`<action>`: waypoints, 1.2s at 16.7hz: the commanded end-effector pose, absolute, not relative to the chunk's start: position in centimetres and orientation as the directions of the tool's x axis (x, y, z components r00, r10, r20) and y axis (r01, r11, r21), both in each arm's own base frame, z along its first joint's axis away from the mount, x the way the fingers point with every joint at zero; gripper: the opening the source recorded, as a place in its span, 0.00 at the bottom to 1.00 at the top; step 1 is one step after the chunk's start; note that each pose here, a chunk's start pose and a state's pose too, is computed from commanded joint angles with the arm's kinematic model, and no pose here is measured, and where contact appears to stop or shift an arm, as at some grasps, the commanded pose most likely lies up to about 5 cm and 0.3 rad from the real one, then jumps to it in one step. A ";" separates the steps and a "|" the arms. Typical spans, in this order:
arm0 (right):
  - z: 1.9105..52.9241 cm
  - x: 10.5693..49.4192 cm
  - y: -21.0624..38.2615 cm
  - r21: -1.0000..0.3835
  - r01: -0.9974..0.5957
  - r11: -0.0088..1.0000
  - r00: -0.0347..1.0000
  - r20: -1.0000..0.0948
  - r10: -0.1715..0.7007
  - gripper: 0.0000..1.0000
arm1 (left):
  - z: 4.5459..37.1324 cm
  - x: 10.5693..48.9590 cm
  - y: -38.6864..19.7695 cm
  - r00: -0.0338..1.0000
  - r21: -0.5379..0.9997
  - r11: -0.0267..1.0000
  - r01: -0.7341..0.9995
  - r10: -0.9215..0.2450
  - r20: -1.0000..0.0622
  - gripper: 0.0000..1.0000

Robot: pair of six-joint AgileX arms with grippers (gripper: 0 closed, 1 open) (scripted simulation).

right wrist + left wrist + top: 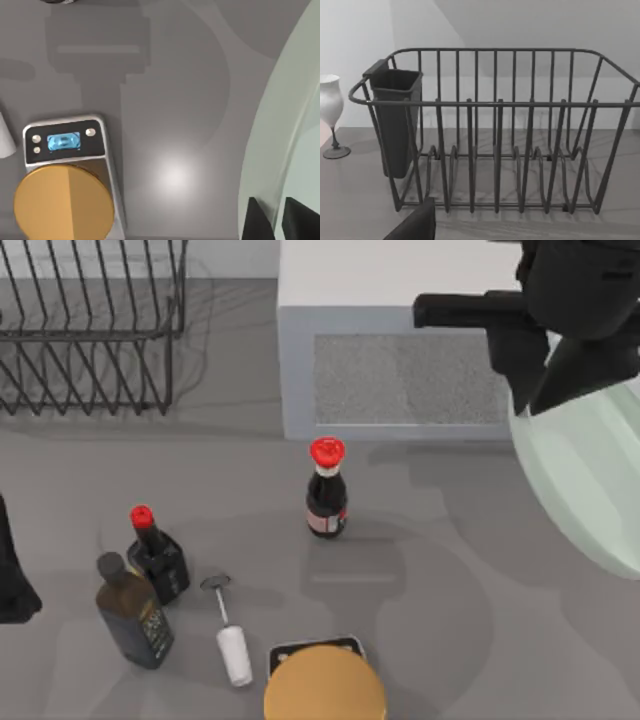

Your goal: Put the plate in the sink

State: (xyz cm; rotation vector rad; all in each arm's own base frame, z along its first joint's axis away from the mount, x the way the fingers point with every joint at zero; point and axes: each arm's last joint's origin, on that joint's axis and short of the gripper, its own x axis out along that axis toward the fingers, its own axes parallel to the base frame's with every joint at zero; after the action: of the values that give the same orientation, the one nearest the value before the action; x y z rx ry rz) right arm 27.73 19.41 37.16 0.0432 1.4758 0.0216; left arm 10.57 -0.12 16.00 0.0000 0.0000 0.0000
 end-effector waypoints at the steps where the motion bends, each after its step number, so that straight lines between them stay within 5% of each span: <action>1: 37.2 27.8 19.4 0.042 0.013 0.999 0.095 -0.995 0.041 0.00 | 16.0 10.6 -0.1 1.000 0.000 1.000 0.000 0.000 0.000 1.00; 6: 37.5 31.3 16.2 0.042 0.091 0.995 0.114 -0.993 0.032 0.00 | 16.0 10.6 -0.1 1.000 0.000 1.000 0.000 0.000 0.000 1.00; 14: 35.1 42.1 4.9 0.052 0.167 0.985 0.212 -0.977 0.016 0.00 | 16.0 10.6 -0.1 1.000 0.000 1.000 0.000 0.000 0.000 1.00; 20: 25.9 48.1 -2.3 -0.001 0.080 0.997 0.081 -0.997 -0.007 0.00 | 16.0 10.6 -0.1 1.000 0.000 1.000 0.000 0.000 0.000 1.00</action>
State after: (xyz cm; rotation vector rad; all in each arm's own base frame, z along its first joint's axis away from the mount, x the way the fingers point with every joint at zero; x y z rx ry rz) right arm 48.11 -2.29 25.86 0.0591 1.4890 -0.0652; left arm 10.57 -0.12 16.00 0.0000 0.0000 0.0000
